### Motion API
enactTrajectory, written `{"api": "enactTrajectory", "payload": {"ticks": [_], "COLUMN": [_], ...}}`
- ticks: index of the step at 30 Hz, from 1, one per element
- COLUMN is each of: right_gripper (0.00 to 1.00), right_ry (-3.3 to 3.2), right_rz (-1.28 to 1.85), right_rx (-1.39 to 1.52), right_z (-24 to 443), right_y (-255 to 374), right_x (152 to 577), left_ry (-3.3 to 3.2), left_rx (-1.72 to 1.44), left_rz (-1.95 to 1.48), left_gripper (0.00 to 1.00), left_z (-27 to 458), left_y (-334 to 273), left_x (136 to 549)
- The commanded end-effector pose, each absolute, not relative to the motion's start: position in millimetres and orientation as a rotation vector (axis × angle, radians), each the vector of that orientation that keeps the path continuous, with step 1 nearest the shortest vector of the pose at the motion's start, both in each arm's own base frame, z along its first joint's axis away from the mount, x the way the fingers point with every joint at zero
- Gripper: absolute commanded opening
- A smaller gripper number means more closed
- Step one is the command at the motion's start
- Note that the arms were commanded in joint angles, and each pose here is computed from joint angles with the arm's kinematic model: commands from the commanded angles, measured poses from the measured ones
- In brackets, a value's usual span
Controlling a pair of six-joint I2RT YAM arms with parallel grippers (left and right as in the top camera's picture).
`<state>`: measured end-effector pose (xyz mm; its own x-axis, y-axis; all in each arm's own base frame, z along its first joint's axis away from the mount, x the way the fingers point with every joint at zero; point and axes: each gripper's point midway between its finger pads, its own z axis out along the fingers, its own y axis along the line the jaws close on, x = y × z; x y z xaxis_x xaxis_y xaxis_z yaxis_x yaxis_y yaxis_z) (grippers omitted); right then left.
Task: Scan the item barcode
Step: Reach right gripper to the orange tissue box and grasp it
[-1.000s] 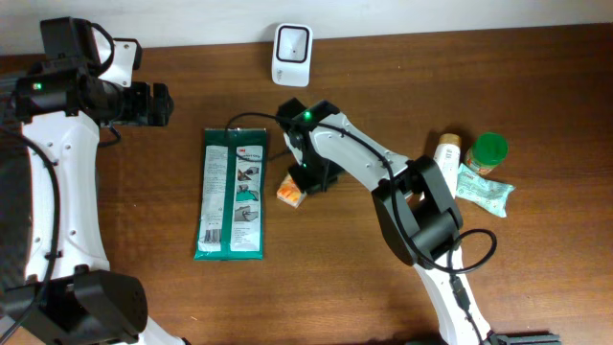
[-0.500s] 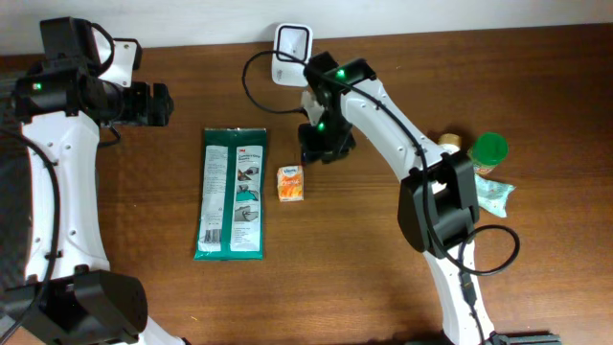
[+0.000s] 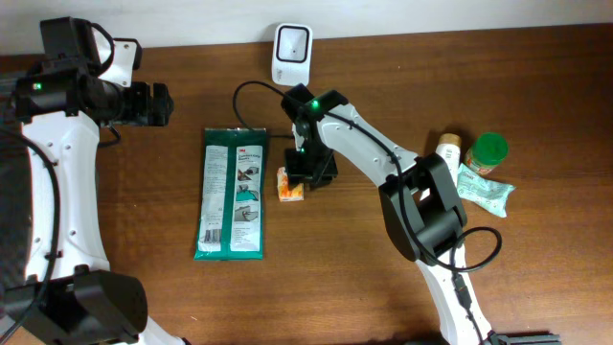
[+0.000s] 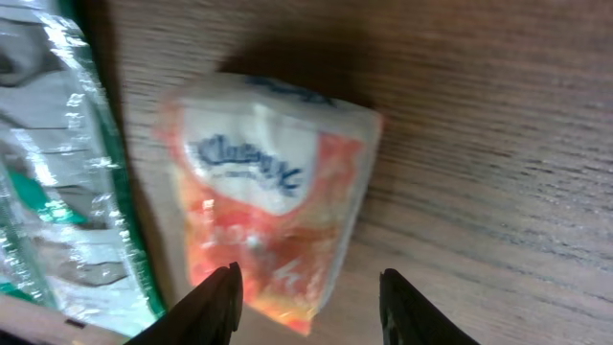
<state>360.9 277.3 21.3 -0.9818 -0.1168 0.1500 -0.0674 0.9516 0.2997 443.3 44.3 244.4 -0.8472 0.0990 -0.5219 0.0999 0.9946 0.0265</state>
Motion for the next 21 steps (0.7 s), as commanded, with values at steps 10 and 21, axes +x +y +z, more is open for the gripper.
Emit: {"api": "enactTrajectory", "payload": {"ticks": [10, 21], "right_gripper": [0.36, 0.04], "right_ry": [-2.952, -2.917], "right_rz": [-0.373, -0.571], "right_rx": [0.141, 0.365], "right_z": [-2.4, 14.8], "right_y": [280.7, 271.2], "right_x": [351.1, 359.5], "left_ry": [2.558, 2.558], "left_rx": [0.157, 0.157], "left_rz": [-0.003, -0.003], "left_gripper": [0.99, 0.99], "left_z": [255.8, 255.8], "left_y": [43.0, 43.0], "left_x": [441.5, 441.5]}}
